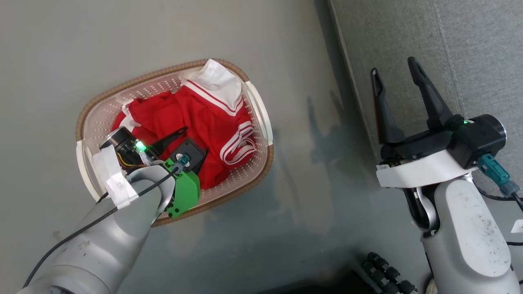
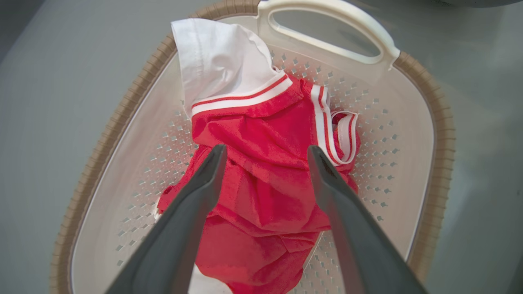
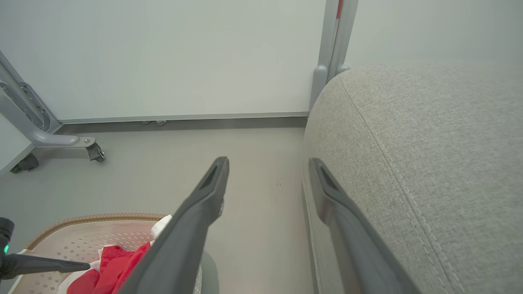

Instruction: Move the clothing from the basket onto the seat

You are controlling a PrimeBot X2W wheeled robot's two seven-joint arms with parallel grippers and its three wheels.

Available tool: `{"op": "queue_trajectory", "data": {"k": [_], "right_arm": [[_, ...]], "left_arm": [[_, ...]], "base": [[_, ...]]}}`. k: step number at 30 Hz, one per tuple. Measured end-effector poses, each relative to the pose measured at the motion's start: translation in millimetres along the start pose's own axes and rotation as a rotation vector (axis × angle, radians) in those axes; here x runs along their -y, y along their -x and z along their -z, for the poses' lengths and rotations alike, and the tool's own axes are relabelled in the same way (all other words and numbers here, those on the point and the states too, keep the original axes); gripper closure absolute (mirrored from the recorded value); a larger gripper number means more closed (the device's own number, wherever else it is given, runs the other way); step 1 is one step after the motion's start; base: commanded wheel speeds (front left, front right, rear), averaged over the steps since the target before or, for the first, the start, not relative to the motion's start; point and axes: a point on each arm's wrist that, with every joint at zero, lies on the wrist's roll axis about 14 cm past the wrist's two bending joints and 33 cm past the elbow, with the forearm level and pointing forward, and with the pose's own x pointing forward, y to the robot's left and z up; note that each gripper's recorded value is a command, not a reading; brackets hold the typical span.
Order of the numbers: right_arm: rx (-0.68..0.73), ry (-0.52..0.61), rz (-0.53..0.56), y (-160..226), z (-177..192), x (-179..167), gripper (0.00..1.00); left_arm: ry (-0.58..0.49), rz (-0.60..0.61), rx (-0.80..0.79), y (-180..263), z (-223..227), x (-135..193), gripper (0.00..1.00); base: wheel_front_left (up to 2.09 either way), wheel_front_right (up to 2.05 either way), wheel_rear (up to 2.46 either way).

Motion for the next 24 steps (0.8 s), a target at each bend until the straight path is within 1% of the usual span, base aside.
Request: {"op": "queue_trajectory", "data": {"k": [10,15,24], "right_arm": [[-0.065,0.000,0.000,-10.0,37.2,3.2,0.00],[-0.089,0.001,0.006,-12.3,51.7,6.2,0.00],[-0.114,0.005,0.010,-17.9,72.2,9.8,0.00]], "left_arm": [[-0.008,0.097,-0.132,-21.2,51.7,18.1,0.00],[0.003,0.108,-0.181,-29.2,68.0,16.2,0.00],[-0.024,0.149,-0.257,-43.2,95.7,16.3,0.00]], "base": [[0.00,0.00,0.00],[0.00,0.00,0.00],[0.00,0.00,0.00]]}}
